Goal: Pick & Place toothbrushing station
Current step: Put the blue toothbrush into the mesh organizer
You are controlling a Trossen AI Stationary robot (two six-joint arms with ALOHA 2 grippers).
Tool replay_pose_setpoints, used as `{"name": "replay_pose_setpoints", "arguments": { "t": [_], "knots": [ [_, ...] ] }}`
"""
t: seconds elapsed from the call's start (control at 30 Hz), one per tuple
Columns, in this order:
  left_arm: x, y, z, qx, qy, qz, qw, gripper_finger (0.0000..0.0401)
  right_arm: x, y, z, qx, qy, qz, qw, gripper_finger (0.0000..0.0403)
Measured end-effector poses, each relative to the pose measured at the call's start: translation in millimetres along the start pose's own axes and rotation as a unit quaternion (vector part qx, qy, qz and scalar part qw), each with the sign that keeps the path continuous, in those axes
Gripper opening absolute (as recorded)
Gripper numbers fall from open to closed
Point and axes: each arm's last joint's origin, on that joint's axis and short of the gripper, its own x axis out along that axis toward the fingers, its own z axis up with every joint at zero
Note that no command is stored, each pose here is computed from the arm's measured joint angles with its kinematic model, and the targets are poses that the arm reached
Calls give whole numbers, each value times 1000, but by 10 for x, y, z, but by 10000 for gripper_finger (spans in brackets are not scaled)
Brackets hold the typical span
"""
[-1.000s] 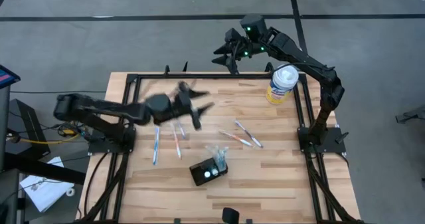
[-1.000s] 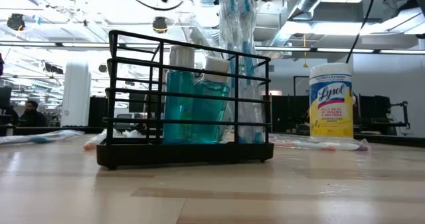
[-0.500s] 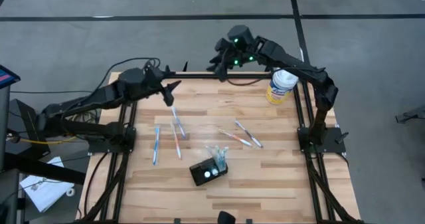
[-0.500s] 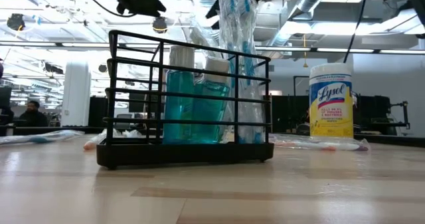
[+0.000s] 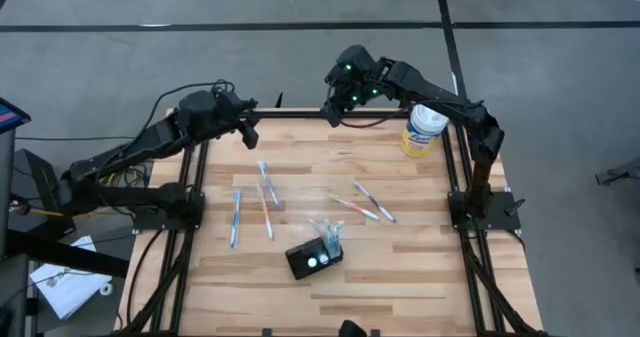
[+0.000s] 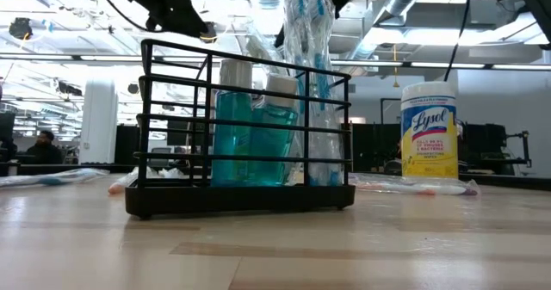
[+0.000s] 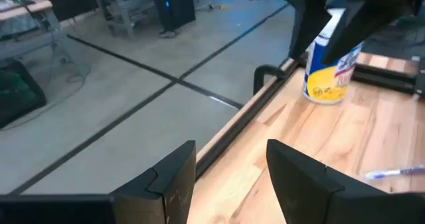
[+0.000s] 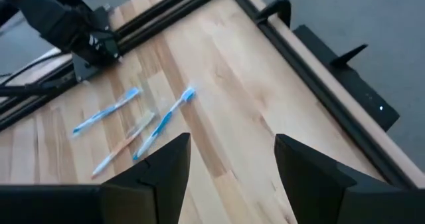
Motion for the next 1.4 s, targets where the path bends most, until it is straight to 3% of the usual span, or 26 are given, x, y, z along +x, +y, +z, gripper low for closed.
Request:
{"name": "replay_pose_setpoints", "arguments": {
  "t": [0.27,0.37,0.47,0.6,0.73,0.9,1.1,1.4],
  "knots": [
    [196,-24,-68,-27,31,-3,999,176,262,22,-62,-14,29,5,999,209],
    [240,-32,-83,-37,37,0,999,176,366,43,-43,-5,17,11,1000,209],
    [263,-35,-80,-37,34,3,999,176,425,44,-30,-11,14,51,999,209],
    [268,-18,-35,-64,10,30,997,176,368,66,75,-38,-36,68,996,209],
    [269,-7,-28,-101,5,38,994,176,270,2,162,-66,-76,52,993,209],
    [269,-11,-28,-134,4,34,990,176,226,-120,173,-83,-77,39,993,209],
    [295,-11,-40,-143,8,44,989,176,221,-142,160,-83,-70,33,994,190],
    [374,-26,-67,-144,15,48,988,176,256,-34,144,-159,-71,-19,985,171]
  ]
}}
